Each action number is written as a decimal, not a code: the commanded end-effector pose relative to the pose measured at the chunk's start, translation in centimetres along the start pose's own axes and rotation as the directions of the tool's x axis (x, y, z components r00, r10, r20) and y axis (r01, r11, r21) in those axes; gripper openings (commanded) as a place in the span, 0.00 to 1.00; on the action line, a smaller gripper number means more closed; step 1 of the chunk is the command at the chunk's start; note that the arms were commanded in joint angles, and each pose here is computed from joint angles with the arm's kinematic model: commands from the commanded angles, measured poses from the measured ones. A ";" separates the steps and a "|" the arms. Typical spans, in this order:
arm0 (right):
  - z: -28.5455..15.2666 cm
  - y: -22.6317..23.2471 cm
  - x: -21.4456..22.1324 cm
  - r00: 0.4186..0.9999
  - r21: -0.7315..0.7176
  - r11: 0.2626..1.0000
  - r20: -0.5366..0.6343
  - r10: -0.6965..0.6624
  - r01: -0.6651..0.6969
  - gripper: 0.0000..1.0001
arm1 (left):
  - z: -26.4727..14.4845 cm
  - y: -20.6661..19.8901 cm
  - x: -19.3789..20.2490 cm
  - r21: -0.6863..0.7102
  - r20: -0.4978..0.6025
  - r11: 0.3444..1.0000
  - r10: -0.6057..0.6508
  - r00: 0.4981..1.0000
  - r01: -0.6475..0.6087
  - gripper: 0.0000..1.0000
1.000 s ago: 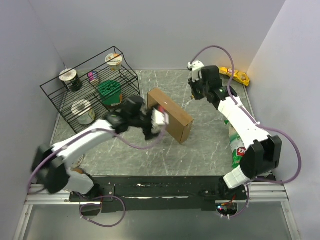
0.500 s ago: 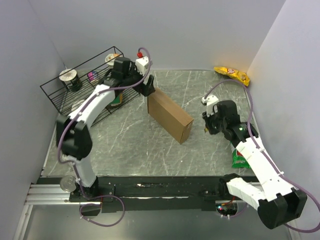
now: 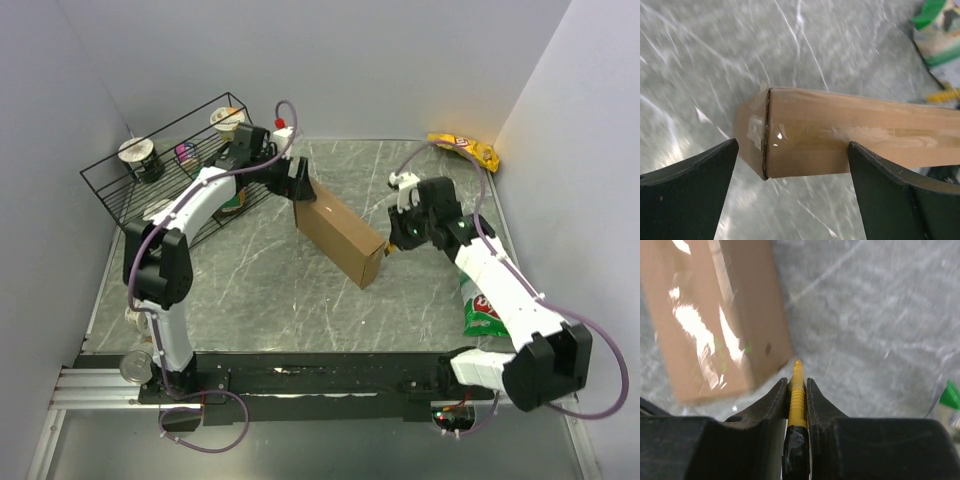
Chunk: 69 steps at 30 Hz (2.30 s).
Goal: Unpack the express box
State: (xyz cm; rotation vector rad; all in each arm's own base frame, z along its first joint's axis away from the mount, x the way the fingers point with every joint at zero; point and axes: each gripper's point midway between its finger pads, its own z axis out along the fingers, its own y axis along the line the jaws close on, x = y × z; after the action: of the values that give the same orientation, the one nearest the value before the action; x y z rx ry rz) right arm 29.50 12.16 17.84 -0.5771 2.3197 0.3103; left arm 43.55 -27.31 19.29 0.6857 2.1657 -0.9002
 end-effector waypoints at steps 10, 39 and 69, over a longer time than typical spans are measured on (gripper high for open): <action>2.7 -1.4 -10.7 0.990 0.016 0.999 0.133 0.049 -0.052 0.00 | -5.9 -5.3 5.4 0.109 -0.060 0.983 -0.142 0.988 0.148 0.97; -3.5 -1.0 2.4 0.993 0.070 0.997 -0.104 0.051 -0.044 0.00 | 2.3 -2.6 2.9 0.177 -0.123 0.927 -0.311 0.942 0.330 0.89; 3.8 -1.7 -10.8 0.998 0.001 0.998 0.003 0.056 -0.056 0.00 | -3.0 -3.1 3.9 0.159 -0.096 0.913 -0.365 0.926 0.376 0.97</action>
State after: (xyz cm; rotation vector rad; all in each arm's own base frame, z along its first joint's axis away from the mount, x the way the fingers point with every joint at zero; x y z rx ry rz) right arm 34.10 12.21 18.44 -0.4935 2.5460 0.2562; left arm 41.76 -25.42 18.13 0.3532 2.3019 -1.2017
